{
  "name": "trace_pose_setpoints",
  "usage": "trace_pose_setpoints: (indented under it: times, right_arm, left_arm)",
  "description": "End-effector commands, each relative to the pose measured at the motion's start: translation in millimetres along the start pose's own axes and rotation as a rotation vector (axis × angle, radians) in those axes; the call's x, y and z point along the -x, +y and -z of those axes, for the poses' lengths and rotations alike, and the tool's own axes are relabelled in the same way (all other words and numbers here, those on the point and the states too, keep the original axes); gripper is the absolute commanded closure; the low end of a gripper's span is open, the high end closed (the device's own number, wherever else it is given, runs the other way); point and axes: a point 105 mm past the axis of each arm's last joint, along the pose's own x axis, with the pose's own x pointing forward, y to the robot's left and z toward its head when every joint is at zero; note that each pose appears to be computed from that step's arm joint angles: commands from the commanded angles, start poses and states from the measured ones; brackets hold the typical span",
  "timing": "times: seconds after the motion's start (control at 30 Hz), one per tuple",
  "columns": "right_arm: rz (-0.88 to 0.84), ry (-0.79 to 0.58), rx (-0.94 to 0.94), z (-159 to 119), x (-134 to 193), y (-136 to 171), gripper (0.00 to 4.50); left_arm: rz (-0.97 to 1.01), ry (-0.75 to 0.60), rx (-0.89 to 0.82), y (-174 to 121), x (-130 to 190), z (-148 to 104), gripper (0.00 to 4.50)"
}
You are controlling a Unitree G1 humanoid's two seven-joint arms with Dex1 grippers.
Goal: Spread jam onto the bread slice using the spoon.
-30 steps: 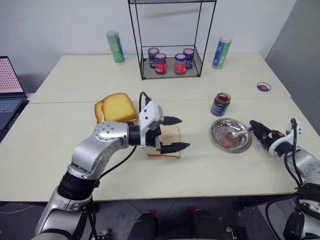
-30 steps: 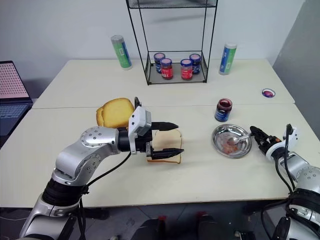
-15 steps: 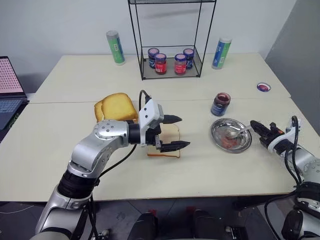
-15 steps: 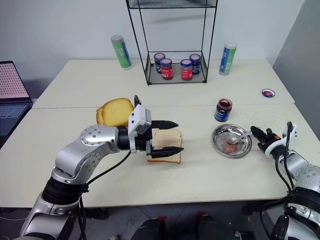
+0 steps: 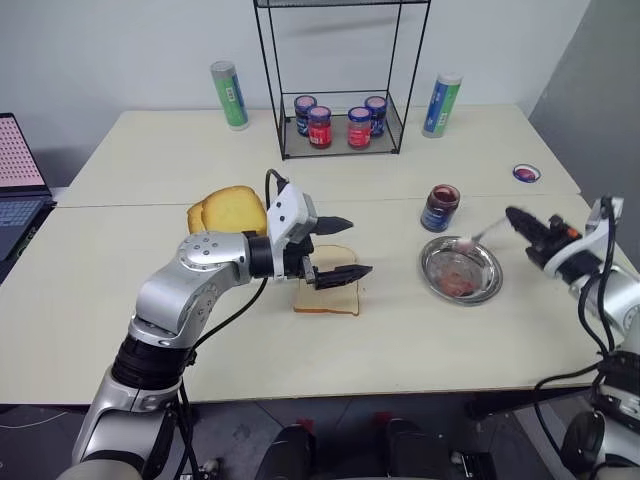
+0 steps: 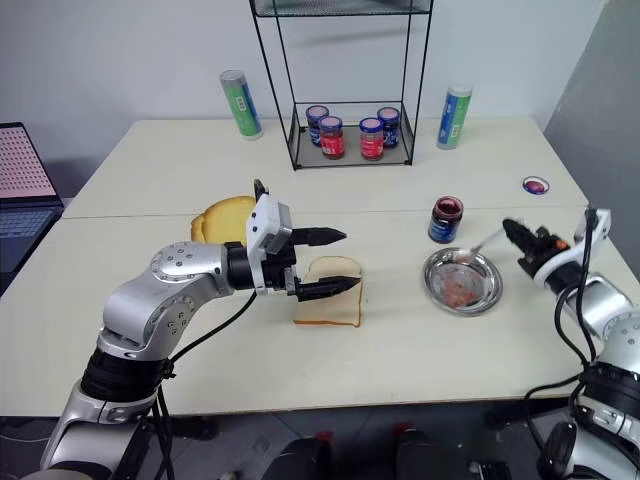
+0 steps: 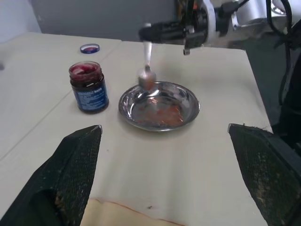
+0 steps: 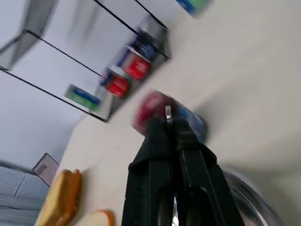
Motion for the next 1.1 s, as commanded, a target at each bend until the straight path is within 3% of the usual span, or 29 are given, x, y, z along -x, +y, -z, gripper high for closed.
trace_pose_setpoints:
  times: [0.03,0.17,0.37,1.1]
  right_arm:
    - [-0.05,-0.106,0.126,-32,-15,37,4.49]
    - [-0.005,-0.167,0.231,-49,-35,46,4.49]
    - [0.041,-0.18,0.433,-50,-57,44,4.49]
    - [-0.04,-0.121,0.712,-17,-84,54,4.49]
  left_arm:
    - [-0.087,-0.059,-0.05,19,3,-19,0.0]
    - [-0.113,-0.069,-0.062,25,-2,-20,0.0]
    - [-0.115,-0.08,-0.077,24,-10,-20,0.0]
    - [-0.129,-0.113,-0.09,23,-11,-27,0.0]
